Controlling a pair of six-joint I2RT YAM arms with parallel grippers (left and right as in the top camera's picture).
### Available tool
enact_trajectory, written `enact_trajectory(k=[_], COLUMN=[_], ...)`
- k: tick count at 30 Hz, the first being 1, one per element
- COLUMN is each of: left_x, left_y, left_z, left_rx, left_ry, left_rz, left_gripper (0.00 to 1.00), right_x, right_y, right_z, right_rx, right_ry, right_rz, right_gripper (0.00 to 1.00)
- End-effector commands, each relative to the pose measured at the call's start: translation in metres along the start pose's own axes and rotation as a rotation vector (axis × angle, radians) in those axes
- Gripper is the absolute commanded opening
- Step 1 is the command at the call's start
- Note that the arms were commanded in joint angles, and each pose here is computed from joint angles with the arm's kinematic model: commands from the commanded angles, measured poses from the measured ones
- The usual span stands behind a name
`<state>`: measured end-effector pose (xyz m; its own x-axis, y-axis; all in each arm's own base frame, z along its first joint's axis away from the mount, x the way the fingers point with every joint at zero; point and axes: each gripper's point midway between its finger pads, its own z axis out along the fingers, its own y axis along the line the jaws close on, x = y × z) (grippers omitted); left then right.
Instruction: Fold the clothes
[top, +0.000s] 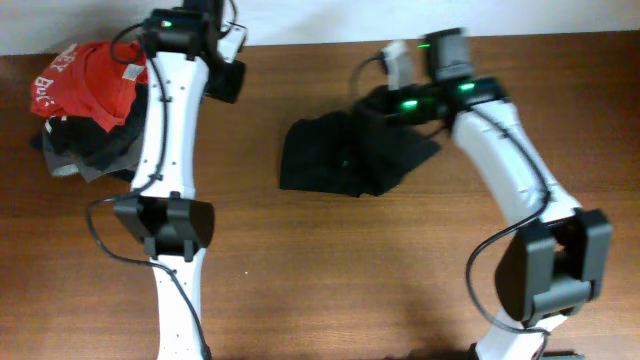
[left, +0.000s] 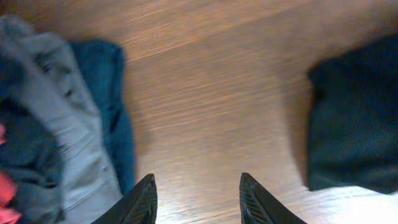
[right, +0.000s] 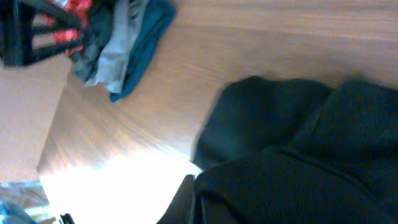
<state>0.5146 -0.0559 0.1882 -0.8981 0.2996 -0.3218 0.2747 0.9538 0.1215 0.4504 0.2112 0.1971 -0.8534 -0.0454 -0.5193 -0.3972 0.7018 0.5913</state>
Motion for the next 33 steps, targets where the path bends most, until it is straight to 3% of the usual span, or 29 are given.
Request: enact_trajectory(k=[1, 8, 15, 21, 23, 24, 27, 29, 33], left_x=[0.004, 0.017, 0.021, 0.021, 0.021, 0.021, 0.021, 0.022, 0.022], left_y=[0.043, 0.098, 0.113, 0.113, 0.113, 0.113, 0.113, 0.112, 0.113], left_z=[-0.003, -0.002, -0.003, -0.003, -0.003, -0.003, -0.003, -0.003, -0.003], left_rx=[-0.045, -0.046, 0.009, 0.008, 0.009, 0.009, 0.009, 0.010, 0.010], left_ry=[-0.018, -0.038, -0.061, -0.062, -0.062, -0.062, -0.060, -0.058, -0.058], left_rz=[-0.077, -0.192, -0.240, -0.240, -0.240, -0.240, -0.241, -0.241, -0.241], left_gripper=[0.43, 0.43, 0.43, 0.43, 0.43, 0.43, 0.43, 0.43, 0.43], right_x=[0.007, 0.026, 0.036, 0.026, 0.021, 0.018, 0.006, -0.006, -0.034], right_y=[0.019, 0.047, 0.061, 0.077, 0.083, 0.084, 0.088, 0.086, 0.079], right_z=[0.036, 0.105, 0.157, 0.167, 0.167, 0.167, 0.161, 0.148, 0.104], right_rx=[0.070, 0.088, 0.028, -0.016, -0.030, -0.036, -0.043, -0.031, 0.010], right_ry=[0.010, 0.023, 0.002, -0.057, -0.084, -0.096, -0.121, -0.123, -0.104], right_rz=[0.029, -0.070, -0.141, -0.189, -0.206, -0.211, -0.217, -0.201, -0.174], right_gripper=[0.04, 0.04, 0.04, 0.04, 0.18, 0.41, 0.84, 0.95, 1.00])
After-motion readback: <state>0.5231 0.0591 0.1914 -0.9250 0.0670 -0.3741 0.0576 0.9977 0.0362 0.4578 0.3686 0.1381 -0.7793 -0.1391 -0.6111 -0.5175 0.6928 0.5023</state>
